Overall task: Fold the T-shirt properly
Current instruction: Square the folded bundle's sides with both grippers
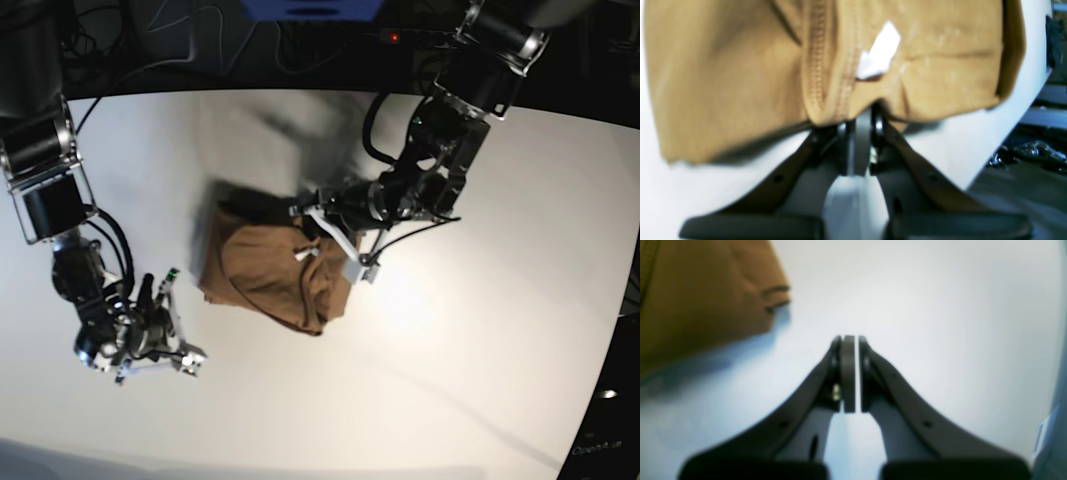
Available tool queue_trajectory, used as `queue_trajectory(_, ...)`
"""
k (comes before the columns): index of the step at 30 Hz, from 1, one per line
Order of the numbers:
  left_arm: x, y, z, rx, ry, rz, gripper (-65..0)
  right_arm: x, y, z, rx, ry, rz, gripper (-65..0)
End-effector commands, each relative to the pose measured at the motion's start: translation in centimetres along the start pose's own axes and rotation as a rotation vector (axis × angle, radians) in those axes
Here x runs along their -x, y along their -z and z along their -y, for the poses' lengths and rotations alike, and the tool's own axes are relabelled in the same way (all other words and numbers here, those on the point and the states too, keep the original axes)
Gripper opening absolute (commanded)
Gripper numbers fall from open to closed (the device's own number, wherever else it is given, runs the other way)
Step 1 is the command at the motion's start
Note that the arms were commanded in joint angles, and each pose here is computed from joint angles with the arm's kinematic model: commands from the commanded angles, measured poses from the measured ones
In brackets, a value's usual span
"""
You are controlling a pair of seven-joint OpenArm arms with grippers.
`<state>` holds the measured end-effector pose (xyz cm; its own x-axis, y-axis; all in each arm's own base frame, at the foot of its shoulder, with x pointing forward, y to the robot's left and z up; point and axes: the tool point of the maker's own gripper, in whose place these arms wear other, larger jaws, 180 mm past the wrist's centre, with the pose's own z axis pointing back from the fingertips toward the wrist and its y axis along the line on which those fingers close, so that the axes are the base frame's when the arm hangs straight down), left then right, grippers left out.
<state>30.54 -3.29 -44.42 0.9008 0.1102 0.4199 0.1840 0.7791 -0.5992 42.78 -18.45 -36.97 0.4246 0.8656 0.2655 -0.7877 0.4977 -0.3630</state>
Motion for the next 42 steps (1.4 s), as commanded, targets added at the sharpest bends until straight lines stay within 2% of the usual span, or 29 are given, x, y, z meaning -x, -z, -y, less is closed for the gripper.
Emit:
queue_trajectory(1, -1.1, 0.0, -0.8, -0.05, 0.03, 0.019, -62.2, 0.7, -1.2, 2.4, 0.052, 0.028, 0.007, -65.0)
queue_trajectory(4, -2.4, 0.3, -2.3, -0.109, 0.077, 0.041, -62.2, 1.9, -1.5, 2.1, 0.057, 0.064, 0.014, -65.0)
queue_trajectory(8, -5.6, 0.0, -2.8, -0.15, 0.136, 0.097, -62.2, 3.7, -2.1, 1.0, 0.069, 0.064, 0.016, -65.0)
queue_trajectory(15, -12.6, -0.9, -3.4, -0.209, 0.209, 0.221, -62.2, 3.6, -1.7, -1.9, 0.034, 0.04, 0.033, -65.0)
queue_trajectory(19, -15.5, -1.6, -2.6, -0.201, 0.221, 0.272, -62.2, 2.6, -1.2, -3.2, 0.008, 0.041, 0.051, -65.0)
queue_trajectory(23, -15.1, -2.5, -0.7, -0.173, 0.256, 0.224, -62.2, 1.9, -0.9, -3.7, -0.004, 0.041, 0.069, -65.0)
queue_trajectory(25, -13.5, -2.5, -1.5, -0.19, 0.253, 0.176, -62.2, 1.5, -0.9, -3.7, -0.004, 0.041, 0.08, -65.0)
queue_trajectory(29, -11.5, -2.4, -2.9, -0.203, 0.225, 0.145, -62.2, 1.3, -1.0, -3.5, 0.0, 0.041, 0.086, -65.0)
queue_trajectory(32, -10.6, -3.1, -5.4, -0.238, 0.162, 0.143, -62.2, 0.3, -0.9, -3.9, -0.009, 0.042, 0.124, -65.0)
queue_trajectory(35, -10.2, -3.5, -6.4, -0.25, 0.133, 0.146, -62.2, 0.3, -0.2, -3.8, -0.025, 0.055, 0.12, -65.0)
queue_trajectory(40, -10.1, -3.9, -7.2, -0.267, 0.136, 0.143, -62.2, -0.3, 2.0, -5.3, -0.094, 0.031, 0.101, -65.0)
queue_trajectory(42, -10.7, -4.0, -7.2, -0.266, 0.139, 0.177, -62.2, -0.2, 2.6, -5.6, -0.11, 0.043, 0.103, -65.0)
